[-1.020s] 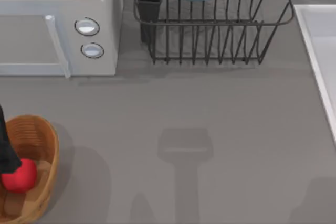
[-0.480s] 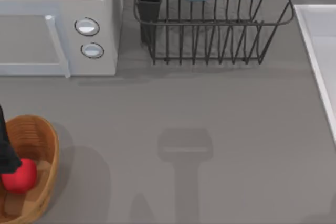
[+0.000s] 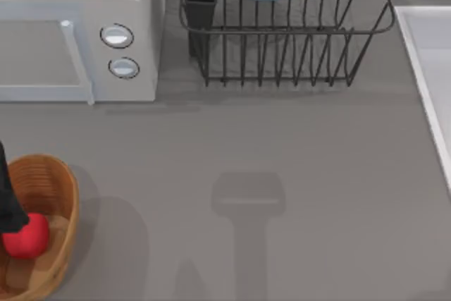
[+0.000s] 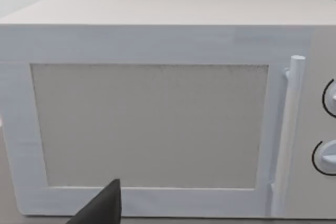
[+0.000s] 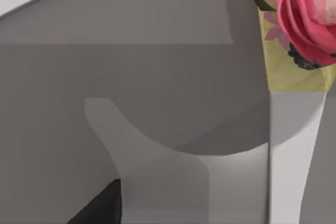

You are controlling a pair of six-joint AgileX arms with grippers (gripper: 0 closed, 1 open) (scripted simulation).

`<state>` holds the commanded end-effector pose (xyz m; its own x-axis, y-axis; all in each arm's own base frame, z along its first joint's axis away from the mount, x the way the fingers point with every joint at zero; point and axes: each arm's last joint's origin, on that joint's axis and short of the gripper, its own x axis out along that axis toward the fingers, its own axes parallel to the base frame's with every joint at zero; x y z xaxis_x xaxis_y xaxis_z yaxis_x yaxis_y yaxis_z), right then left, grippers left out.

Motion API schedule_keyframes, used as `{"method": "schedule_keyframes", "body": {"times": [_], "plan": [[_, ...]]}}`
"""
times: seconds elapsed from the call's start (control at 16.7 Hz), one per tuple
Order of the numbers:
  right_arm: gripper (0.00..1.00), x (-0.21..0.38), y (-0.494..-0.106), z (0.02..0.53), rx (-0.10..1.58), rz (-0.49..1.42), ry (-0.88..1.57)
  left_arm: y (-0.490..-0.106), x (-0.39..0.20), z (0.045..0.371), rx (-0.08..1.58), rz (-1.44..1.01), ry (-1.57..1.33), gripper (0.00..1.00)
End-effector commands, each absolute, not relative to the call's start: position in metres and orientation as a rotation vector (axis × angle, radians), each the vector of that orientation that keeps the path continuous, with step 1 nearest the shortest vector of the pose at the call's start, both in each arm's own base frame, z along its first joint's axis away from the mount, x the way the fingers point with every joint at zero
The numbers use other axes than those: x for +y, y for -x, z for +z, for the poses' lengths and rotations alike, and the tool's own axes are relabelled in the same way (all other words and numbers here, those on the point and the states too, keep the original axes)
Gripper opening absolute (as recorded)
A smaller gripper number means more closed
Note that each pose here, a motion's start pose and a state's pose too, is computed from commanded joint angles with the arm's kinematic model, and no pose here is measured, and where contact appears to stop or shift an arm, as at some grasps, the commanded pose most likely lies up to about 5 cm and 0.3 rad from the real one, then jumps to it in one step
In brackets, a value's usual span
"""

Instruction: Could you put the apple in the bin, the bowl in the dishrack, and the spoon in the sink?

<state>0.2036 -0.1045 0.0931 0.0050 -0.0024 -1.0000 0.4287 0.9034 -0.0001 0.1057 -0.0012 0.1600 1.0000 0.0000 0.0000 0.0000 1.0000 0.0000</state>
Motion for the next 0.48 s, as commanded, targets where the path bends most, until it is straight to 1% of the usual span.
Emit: {"method": "schedule_keyframes", "body": {"times": [0.48], "plan": [[0.4, -0.1045, -0.2036, 0.0931, 1.537, -0.348, -0.346, -0.1057, -0.0012, 0.16, 0.0, 0.0, 0.0, 1.0]]}}
